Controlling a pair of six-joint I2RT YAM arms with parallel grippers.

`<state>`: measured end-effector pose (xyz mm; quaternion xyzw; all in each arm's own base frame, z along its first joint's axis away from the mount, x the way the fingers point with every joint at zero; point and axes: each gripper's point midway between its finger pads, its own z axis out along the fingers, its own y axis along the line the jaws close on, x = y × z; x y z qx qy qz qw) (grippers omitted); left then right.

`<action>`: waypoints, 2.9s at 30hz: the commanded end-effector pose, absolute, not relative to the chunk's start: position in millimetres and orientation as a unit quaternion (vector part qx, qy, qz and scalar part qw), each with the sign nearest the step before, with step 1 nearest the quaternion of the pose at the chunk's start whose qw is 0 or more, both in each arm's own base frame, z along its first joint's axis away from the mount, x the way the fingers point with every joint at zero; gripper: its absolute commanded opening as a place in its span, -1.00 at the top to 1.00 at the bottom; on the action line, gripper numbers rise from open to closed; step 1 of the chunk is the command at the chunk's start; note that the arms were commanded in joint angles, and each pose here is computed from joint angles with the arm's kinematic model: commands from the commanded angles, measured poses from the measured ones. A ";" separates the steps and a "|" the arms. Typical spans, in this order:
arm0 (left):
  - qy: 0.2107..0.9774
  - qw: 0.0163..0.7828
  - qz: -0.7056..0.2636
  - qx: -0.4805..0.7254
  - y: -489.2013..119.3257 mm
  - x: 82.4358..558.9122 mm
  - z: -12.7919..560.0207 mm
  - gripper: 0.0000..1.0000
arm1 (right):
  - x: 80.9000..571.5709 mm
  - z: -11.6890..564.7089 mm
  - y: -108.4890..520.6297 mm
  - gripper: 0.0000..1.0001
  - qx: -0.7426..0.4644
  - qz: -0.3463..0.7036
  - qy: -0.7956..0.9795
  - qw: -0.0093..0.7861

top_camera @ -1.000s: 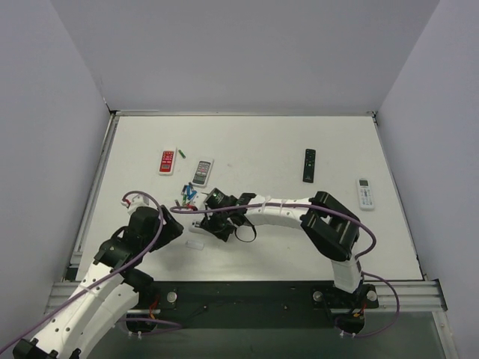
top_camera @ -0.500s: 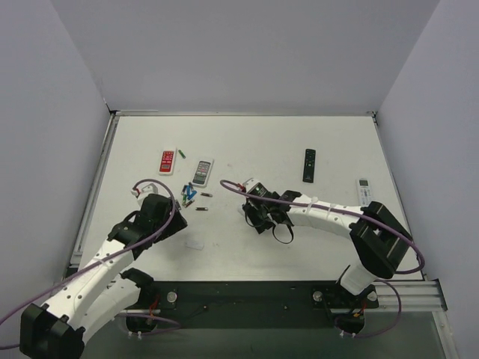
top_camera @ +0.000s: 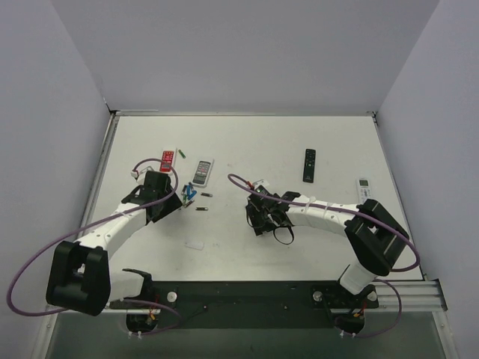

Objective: Load the batteries into the remote control
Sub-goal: Move the remote control to the center of the board, then pick up the battery from the center of the board.

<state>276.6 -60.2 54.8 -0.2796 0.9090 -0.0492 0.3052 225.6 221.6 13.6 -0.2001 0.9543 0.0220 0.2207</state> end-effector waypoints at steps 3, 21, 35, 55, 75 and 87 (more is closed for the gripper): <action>0.905 0.334 -0.077 -0.251 -74.7 327.1 69.1 -0.32 | 217.2 42.6 214.9 -0.38 -0.182 0.054 0.951 0.243; 0.931 0.292 -0.030 -0.219 -71.6 340.7 29.3 0.23 | 217.9 63.2 200.2 -0.38 -0.187 0.055 0.939 0.284; 0.921 0.343 -0.084 -0.163 -86.5 314.1 81.5 1.00 | 229.0 112.3 212.7 -0.37 -0.182 0.114 0.919 0.330; 0.673 0.533 -0.493 0.142 -272.1 228.5 286.9 1.00 | 220.8 262.8 278.4 0.03 -0.120 0.403 0.847 0.325; 0.626 0.533 -0.531 0.205 -314.7 202.1 313.6 1.00 | 217.0 291.8 293.4 0.53 -0.086 0.496 0.810 0.302; 0.622 0.542 -0.534 0.183 -314.7 206.7 317.4 1.00 | 216.3 277.8 290.1 0.58 -0.078 0.491 0.820 0.283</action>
